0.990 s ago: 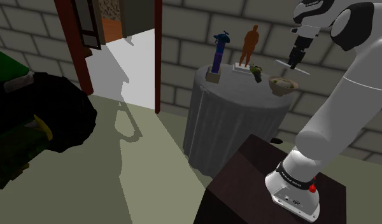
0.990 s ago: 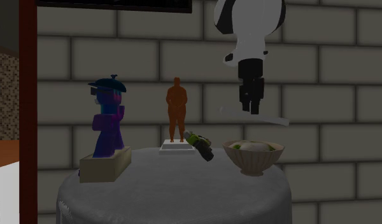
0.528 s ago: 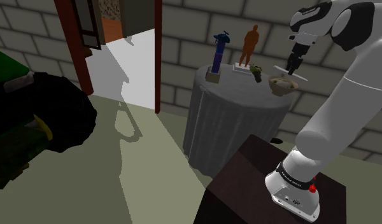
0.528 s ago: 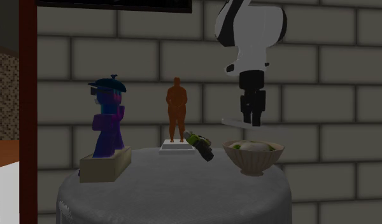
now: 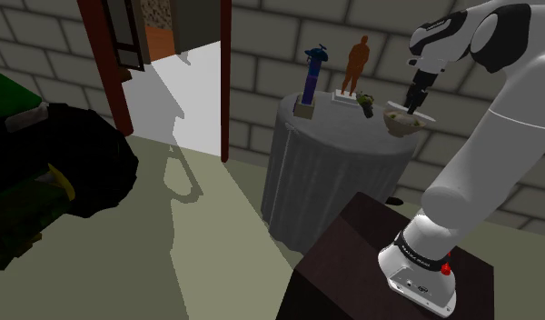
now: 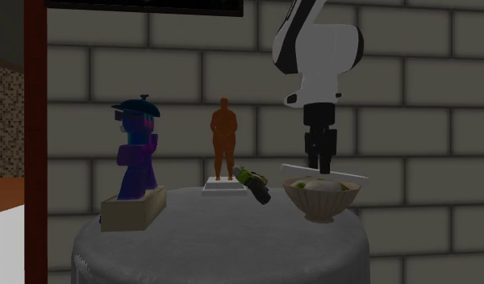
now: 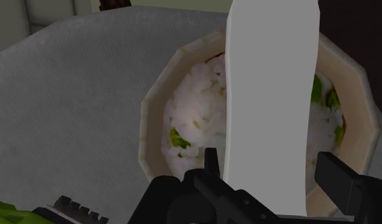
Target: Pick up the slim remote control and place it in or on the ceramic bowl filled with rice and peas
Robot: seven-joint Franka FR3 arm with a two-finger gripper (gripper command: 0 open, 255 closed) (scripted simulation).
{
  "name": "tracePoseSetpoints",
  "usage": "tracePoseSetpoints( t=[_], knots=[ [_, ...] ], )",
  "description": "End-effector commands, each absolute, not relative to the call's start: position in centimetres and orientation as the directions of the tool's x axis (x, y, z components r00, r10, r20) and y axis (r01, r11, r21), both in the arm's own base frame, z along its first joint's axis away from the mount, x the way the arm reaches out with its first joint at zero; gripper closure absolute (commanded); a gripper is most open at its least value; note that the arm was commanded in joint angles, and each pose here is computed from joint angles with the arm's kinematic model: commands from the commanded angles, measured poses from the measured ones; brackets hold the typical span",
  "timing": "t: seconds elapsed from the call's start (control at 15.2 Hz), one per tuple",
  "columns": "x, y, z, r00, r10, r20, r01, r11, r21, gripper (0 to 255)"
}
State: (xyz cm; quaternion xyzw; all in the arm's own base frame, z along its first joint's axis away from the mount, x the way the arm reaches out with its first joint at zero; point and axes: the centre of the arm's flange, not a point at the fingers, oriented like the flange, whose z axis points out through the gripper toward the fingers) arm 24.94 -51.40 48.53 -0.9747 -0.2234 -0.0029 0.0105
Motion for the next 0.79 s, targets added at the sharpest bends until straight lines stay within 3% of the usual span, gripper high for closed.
tracePoseSetpoints(
  t=[0.0, 0.26, 0.33, 0.73],
  knots=[
    [25.0, -51.4, 48.4, 0.900, 0.436, 0.011, 0.436, -0.900, -0.020, 255],
    [25.0, -51.4, 48.4, 0.900, 0.436, 0.011, 0.436, -0.900, -0.020, 255],
    [25.0, -51.4, 48.4, 0.900, 0.436, 0.011, 0.436, -0.900, -0.020, 0],
    [25.0, -51.4, 49.8, 0.900, 0.436, 0.011, 0.436, -0.900, -0.020, 0]
  ],
)
